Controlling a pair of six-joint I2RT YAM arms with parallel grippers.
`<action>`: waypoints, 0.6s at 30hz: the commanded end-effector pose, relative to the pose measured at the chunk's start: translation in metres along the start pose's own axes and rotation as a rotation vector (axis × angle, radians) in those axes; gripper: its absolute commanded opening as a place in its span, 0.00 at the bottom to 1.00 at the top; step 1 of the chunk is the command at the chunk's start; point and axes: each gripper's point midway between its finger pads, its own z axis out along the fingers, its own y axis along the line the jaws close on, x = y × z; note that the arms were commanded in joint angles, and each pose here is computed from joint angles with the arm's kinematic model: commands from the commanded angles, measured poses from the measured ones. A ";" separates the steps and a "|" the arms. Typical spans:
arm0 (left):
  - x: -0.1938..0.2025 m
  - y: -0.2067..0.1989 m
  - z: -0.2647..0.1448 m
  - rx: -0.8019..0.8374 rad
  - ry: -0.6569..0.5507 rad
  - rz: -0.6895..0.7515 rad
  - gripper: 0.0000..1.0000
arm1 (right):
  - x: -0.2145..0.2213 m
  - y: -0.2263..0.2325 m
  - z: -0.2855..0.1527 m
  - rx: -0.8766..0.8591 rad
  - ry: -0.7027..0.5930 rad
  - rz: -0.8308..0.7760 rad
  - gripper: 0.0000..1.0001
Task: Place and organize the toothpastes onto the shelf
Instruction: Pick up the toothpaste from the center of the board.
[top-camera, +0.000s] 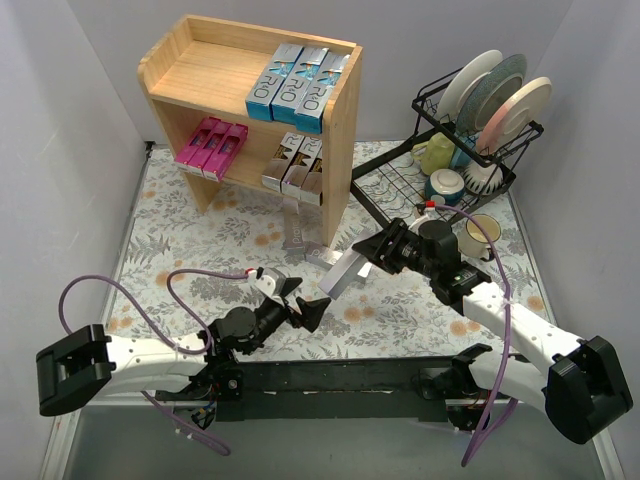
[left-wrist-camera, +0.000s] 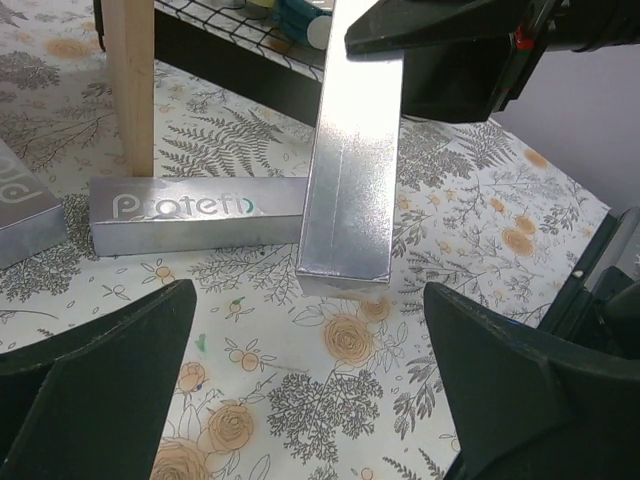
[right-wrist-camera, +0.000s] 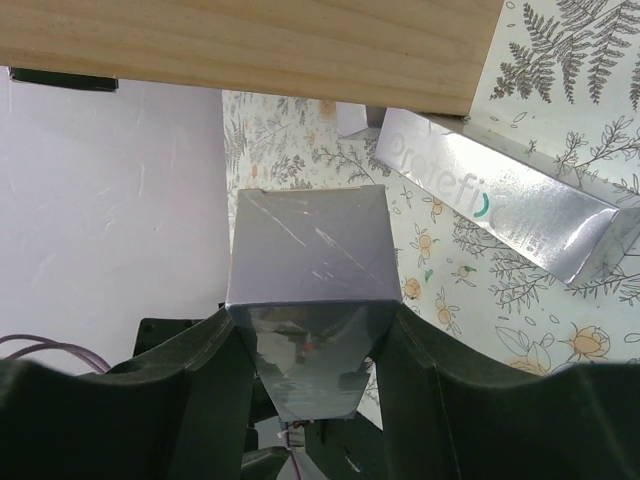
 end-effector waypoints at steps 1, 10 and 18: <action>-0.028 -0.012 0.004 0.048 -0.151 -0.077 0.98 | -0.017 0.044 -0.003 -0.131 -0.035 0.009 0.27; -0.026 -0.025 0.014 0.107 -0.196 -0.121 0.98 | -0.012 0.040 -0.007 -0.147 -0.030 0.048 0.27; -0.028 -0.020 0.023 0.073 -0.237 -0.118 0.88 | -0.008 0.037 -0.010 -0.165 -0.028 0.078 0.27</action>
